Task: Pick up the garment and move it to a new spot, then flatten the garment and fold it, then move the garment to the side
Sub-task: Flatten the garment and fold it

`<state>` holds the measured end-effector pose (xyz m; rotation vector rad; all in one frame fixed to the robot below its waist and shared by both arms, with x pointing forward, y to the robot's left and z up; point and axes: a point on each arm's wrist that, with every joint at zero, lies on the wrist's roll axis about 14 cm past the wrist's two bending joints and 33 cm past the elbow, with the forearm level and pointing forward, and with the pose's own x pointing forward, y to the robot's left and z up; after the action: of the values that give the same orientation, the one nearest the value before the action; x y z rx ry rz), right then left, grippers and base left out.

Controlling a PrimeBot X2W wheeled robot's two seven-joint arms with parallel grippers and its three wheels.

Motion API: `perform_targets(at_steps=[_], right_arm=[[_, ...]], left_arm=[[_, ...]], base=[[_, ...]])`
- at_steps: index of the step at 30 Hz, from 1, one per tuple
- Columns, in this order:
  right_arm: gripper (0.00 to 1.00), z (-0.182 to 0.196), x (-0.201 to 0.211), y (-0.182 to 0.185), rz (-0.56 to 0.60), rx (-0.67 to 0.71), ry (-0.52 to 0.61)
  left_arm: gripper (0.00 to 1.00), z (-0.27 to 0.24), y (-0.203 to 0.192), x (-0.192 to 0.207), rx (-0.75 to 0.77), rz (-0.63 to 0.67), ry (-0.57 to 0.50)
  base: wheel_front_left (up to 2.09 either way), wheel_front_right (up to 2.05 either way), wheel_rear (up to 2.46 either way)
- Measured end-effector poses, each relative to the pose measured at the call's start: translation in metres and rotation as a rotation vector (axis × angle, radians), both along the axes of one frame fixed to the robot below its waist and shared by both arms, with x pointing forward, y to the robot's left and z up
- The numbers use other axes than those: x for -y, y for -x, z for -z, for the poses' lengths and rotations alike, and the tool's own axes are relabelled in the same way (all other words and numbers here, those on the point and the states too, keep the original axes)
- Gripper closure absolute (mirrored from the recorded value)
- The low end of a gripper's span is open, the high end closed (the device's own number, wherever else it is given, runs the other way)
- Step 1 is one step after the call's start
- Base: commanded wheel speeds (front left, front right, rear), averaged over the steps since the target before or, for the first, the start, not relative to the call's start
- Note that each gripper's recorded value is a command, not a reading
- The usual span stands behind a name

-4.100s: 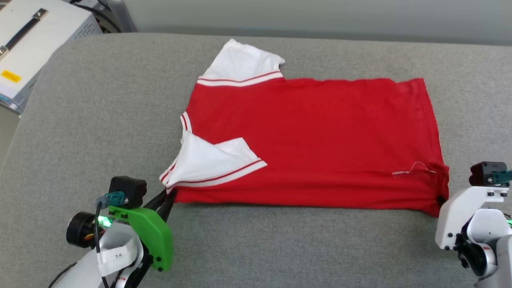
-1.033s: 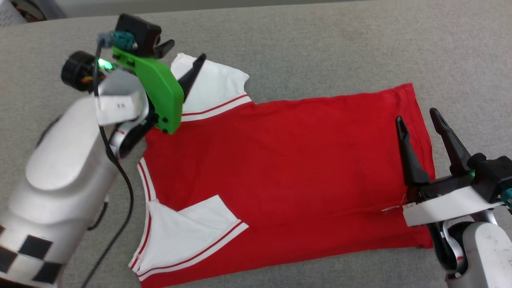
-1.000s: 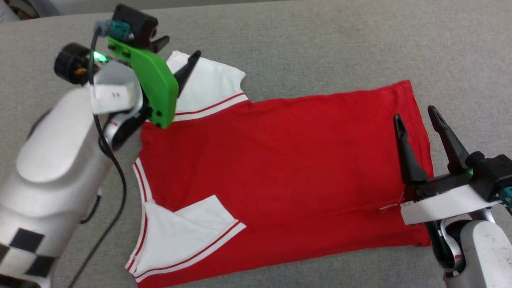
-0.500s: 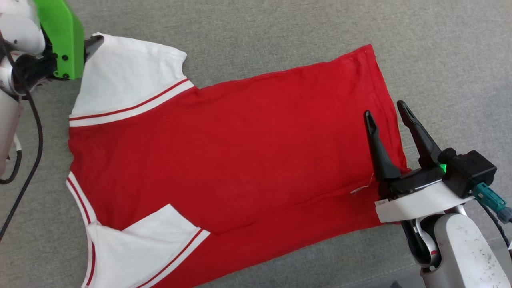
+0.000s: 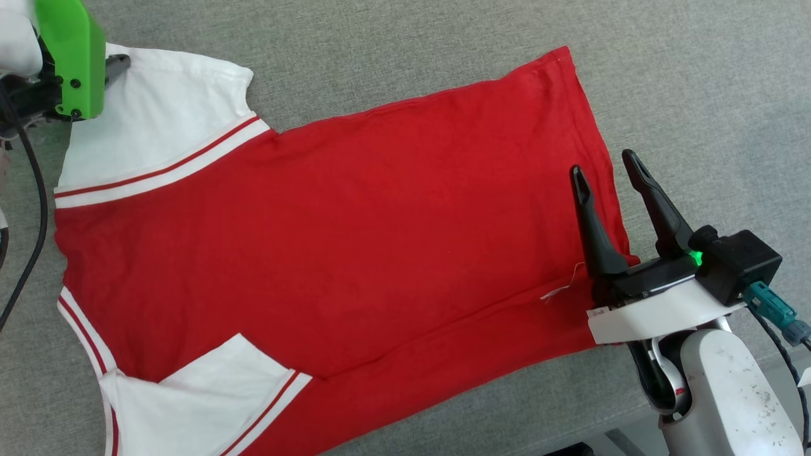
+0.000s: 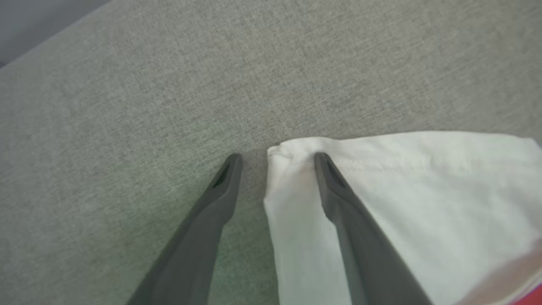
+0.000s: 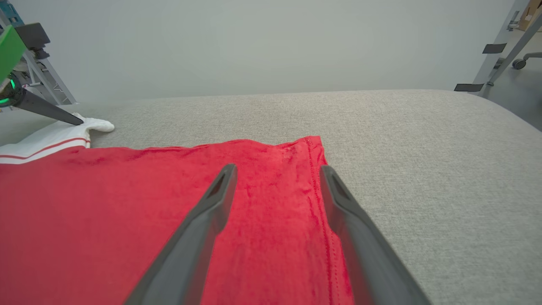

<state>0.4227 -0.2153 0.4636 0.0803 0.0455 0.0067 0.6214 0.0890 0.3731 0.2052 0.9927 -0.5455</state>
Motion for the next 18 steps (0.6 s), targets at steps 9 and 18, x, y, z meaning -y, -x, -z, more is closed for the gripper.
perform_targets(at_steps=[9,18], right_arm=[[0.00,-0.006,-0.001,-0.001,-0.012,0.016,0.014],[0.00,-0.017,0.010,-0.001,-0.040,-0.011,0.079]], left_arm=[[1.00,-0.014,0.004,0.011,0.037,-0.007,0.083],[1.00,-0.061,0.015,0.022,0.227,0.035,0.183]], base=[[0.00,0.00,0.00],[0.00,0.00,0.00]])
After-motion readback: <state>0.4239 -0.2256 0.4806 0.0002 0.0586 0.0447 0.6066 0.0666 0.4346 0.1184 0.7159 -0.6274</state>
